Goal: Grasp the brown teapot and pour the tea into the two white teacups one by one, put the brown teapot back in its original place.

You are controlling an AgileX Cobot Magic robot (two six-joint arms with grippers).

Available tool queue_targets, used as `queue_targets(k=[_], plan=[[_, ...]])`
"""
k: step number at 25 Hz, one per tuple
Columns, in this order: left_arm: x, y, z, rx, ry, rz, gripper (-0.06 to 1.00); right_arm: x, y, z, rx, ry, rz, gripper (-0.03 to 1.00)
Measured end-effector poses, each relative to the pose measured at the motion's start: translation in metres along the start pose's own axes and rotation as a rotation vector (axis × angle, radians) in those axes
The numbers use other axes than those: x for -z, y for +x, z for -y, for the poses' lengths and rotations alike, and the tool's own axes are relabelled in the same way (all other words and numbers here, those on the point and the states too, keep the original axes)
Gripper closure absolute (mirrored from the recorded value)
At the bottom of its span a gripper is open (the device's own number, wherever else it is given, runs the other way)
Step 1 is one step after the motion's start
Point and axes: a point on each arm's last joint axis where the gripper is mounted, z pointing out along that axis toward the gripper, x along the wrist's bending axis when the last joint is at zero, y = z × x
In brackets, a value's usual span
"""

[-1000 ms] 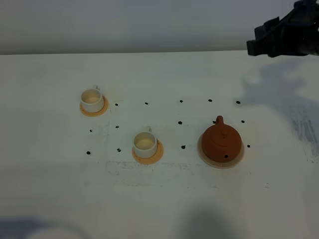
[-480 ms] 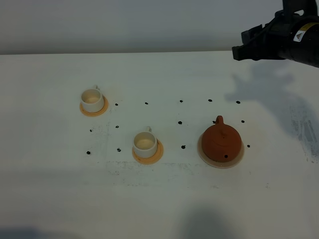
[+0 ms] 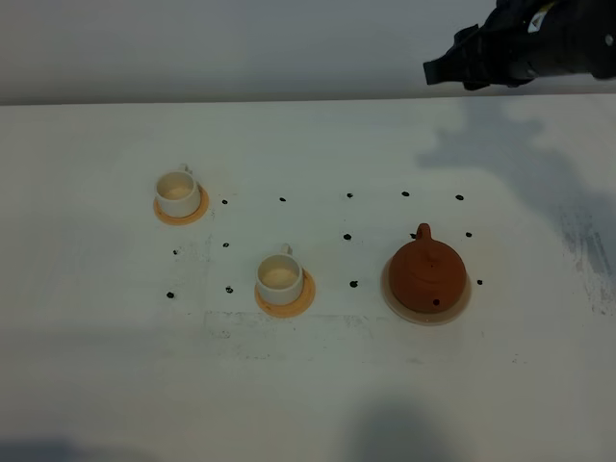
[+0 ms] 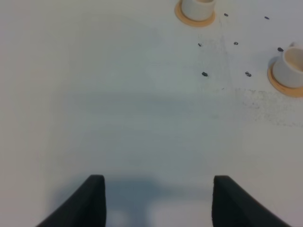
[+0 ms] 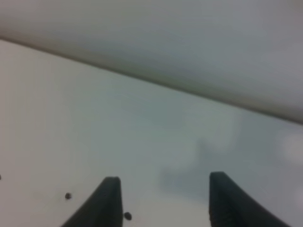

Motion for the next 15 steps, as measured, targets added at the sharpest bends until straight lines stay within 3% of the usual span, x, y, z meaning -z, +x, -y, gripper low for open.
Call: queue_targets(k=[7,15], plan=[[0.0,0.0,0.0,0.0,0.0,0.0,0.47,-0.037,-0.01,-0.002,-0.065,0.139,0.017,0.53],[0.0,0.0,0.0,0.0,0.0,0.0,0.47,-0.097,-0.039,0.044,-0.138,0.338,0.051,0.53]])
